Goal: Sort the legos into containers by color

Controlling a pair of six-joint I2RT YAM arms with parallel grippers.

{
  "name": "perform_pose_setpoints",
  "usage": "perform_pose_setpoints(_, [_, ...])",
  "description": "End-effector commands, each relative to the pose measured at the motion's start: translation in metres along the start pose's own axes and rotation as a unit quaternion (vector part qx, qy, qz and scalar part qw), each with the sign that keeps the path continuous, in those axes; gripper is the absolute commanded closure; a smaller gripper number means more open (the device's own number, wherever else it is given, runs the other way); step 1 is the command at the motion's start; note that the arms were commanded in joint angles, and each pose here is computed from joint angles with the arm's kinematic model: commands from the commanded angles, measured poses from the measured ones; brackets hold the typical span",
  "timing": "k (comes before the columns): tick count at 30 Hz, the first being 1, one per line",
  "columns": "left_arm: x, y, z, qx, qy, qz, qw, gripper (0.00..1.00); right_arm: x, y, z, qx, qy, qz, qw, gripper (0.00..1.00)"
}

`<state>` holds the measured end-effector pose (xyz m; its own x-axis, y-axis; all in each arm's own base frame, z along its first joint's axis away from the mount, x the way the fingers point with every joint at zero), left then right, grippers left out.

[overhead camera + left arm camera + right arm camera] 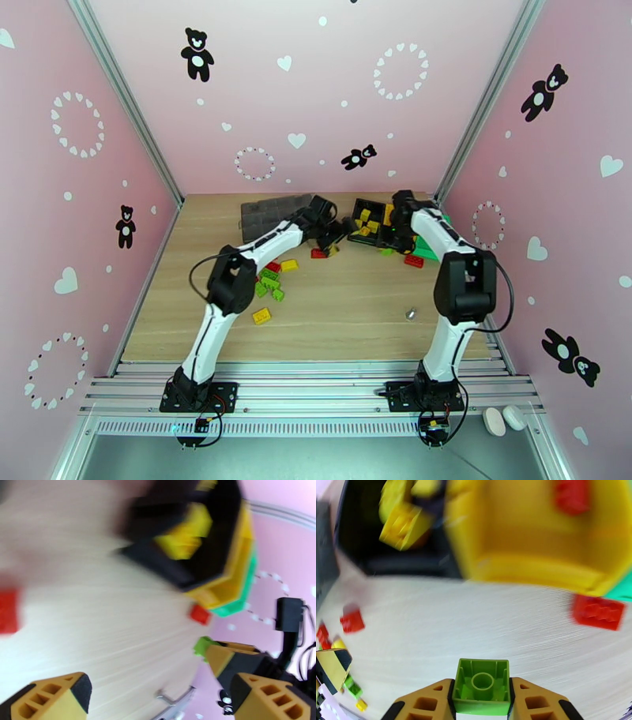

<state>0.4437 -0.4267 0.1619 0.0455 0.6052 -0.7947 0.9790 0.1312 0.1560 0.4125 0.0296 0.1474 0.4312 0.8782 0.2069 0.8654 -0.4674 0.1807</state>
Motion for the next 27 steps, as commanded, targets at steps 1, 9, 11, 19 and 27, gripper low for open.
perform_pose_setpoints(1, [-0.032,-0.013,0.012,0.051,-0.045,0.013,0.998,0.02,-0.019,0.021,-0.018,-0.055,-0.015,0.032,0.998,0.7])
perform_pose_setpoints(9, [-0.047,-0.015,0.031,0.061,-0.085,0.003,0.995,0.01,-0.075,0.063,-0.035,-0.105,-0.041,0.111,0.987,0.7])
perform_pose_setpoints(11, [-0.047,-0.017,0.031,0.065,-0.083,0.005,0.994,0.02,-0.086,0.07,-0.036,-0.11,-0.041,0.127,0.985,0.7])
perform_pose_setpoints(19, [-0.048,-0.02,0.024,0.063,-0.08,0.011,0.995,0.02,-0.106,0.095,-0.028,-0.115,-0.043,0.16,0.979,0.69])
perform_pose_setpoints(27, [-0.05,-0.023,0.01,0.057,-0.054,0.032,0.996,0.02,-0.108,0.117,-0.018,-0.113,-0.051,0.165,0.978,0.58])
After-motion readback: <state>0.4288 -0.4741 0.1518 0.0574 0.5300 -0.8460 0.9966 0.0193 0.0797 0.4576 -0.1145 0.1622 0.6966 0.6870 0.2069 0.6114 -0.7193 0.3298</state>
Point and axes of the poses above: each hand's point on the last joint's axis, 136 mm out from that joint toward the fingers, its own z axis out along the fingers, its own x axis along the line the jaws close on, y = z × x, the point moved 4 cm from there along -z, back along the fingers, and after that the axes turned 12 degrees about z, right-handed, at the moved point
